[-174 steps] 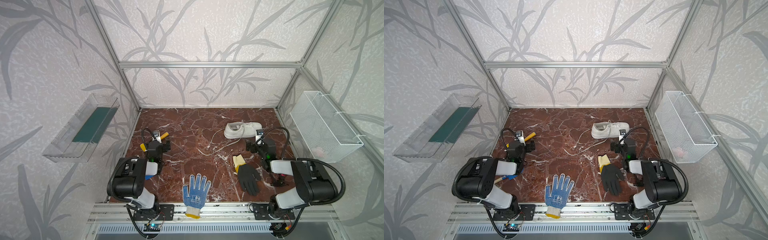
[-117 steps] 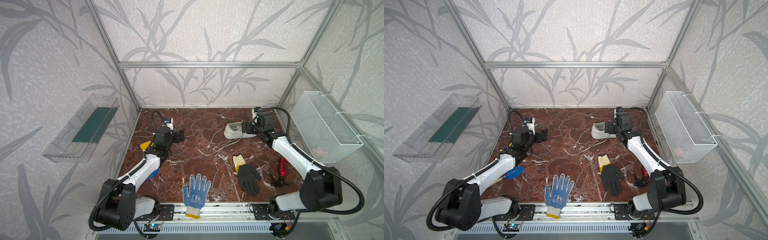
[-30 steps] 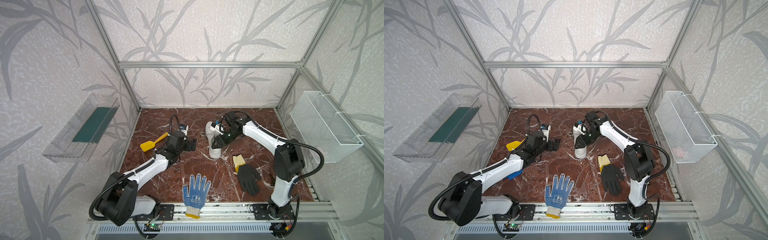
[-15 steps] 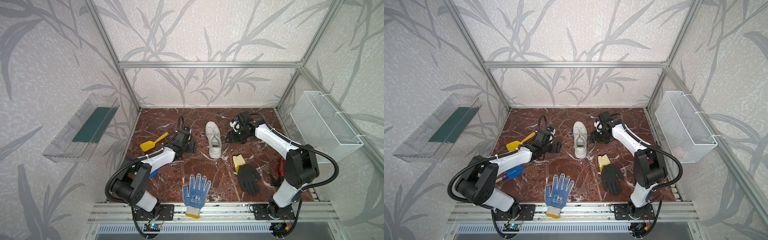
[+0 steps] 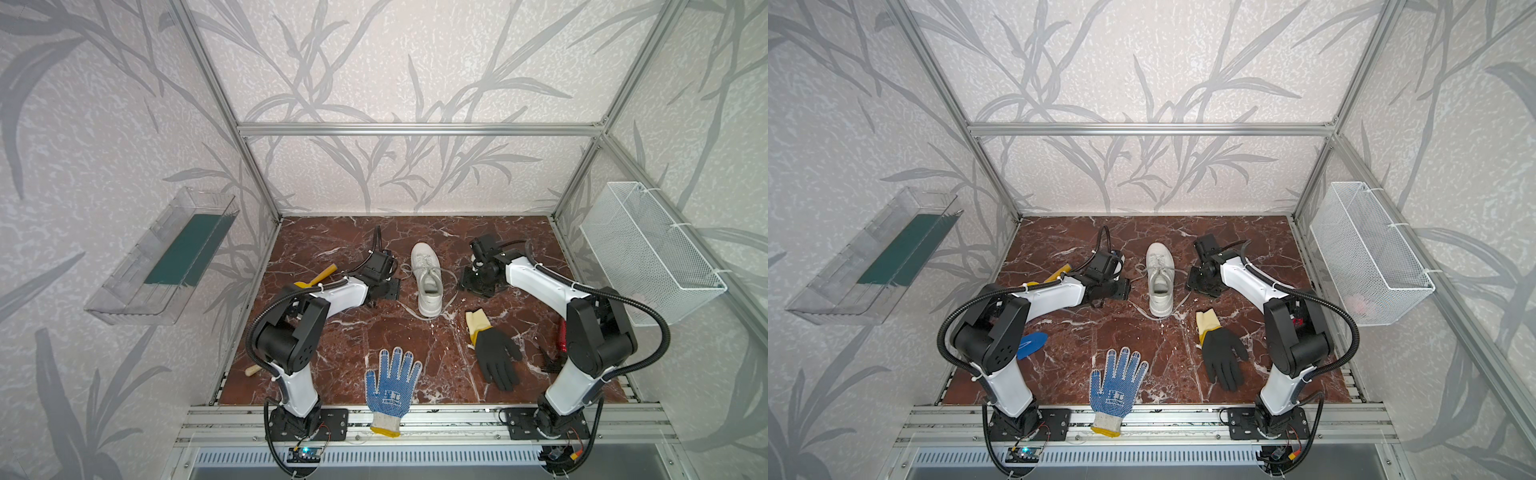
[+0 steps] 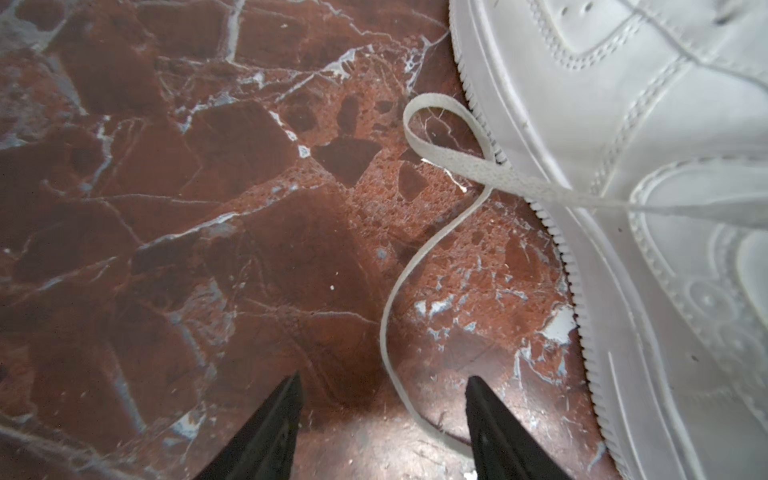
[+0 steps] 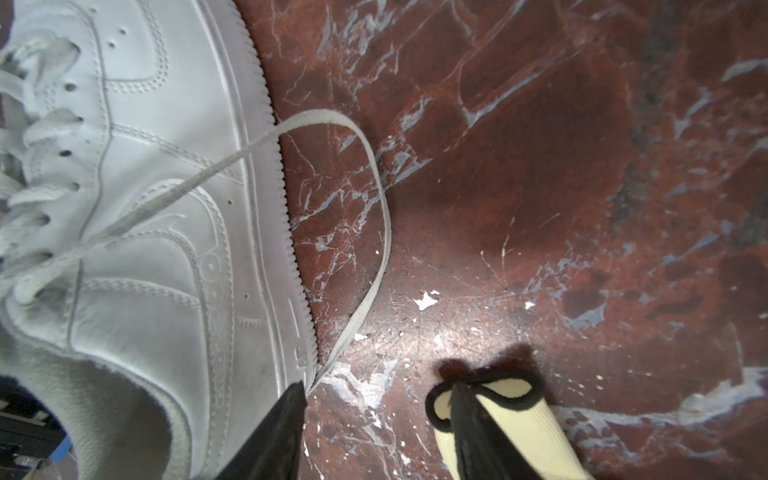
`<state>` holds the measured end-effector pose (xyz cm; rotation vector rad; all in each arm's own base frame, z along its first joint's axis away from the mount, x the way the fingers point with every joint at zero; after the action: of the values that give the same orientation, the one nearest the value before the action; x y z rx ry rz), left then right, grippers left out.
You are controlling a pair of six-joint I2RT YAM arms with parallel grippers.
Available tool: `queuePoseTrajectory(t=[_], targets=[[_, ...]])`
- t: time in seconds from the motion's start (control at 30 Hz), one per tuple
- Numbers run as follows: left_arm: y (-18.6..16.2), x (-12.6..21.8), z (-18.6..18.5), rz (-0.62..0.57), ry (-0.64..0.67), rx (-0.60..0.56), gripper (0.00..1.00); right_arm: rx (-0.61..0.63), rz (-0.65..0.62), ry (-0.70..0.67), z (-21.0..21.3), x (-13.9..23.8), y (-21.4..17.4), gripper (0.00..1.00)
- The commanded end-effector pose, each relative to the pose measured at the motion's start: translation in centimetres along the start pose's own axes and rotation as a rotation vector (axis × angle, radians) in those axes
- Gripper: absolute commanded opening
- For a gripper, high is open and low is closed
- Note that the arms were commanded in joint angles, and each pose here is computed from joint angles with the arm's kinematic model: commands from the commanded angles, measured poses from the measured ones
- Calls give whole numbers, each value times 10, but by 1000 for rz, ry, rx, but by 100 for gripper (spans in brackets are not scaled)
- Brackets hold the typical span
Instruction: Tie the shoes
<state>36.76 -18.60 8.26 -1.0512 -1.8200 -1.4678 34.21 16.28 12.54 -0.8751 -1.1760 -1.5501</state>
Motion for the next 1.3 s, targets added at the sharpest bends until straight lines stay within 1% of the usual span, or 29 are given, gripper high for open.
queuePoseTrajectory(t=[0.0,0.2,0.3,0.4,0.47,0.57,0.63,0.73,0.83,0.93,1.13,1.27], targets=[[3,-3,-3,16,41,0,63,-93,-15,-48,-3,-12,-3,54],[-1,-13,-5,48,93,-41,57,-116,-1,-58,-1,-23,-9,50],[-5,-17,-3,57,120,-45,50,-136,1,-71,0,-28,-14,47],[-8,-21,-2,59,135,-46,42,-157,-7,-74,0,-32,-17,43],[-9,-24,-2,59,140,-49,37,-156,-11,-68,2,-36,-18,41],[-10,-27,-2,59,143,-58,26,-153,4,-64,5,-41,-19,39],[-9,-26,-2,53,150,-60,17,-149,10,-56,8,-44,-20,37],[-7,-22,-1,31,149,-65,8,-144,19,-61,12,-49,-22,36],[-3,-16,-1,9,150,-72,3,-153,26,-61,14,-56,-23,34],[1,-8,0,-15,159,-77,0,-155,30,-63,16,-61,-20,33],[13,10,2,-68,191,-80,0,-156,40,-75,16,-71,-17,30],[20,19,3,-94,203,-90,0,-161,47,-108,12,-73,-18,28]])
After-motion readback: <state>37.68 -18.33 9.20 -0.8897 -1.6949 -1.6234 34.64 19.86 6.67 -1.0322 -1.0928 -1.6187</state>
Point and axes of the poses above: each gripper's point midway between its finger pads, its own x axis back along the fingers, its own z axis along the line the jaws close on, y = z × x, the point moved 5 cm from there along x, back along the fingers, and after that the axes turned 13 degrees about x, right-handed, at the moved point
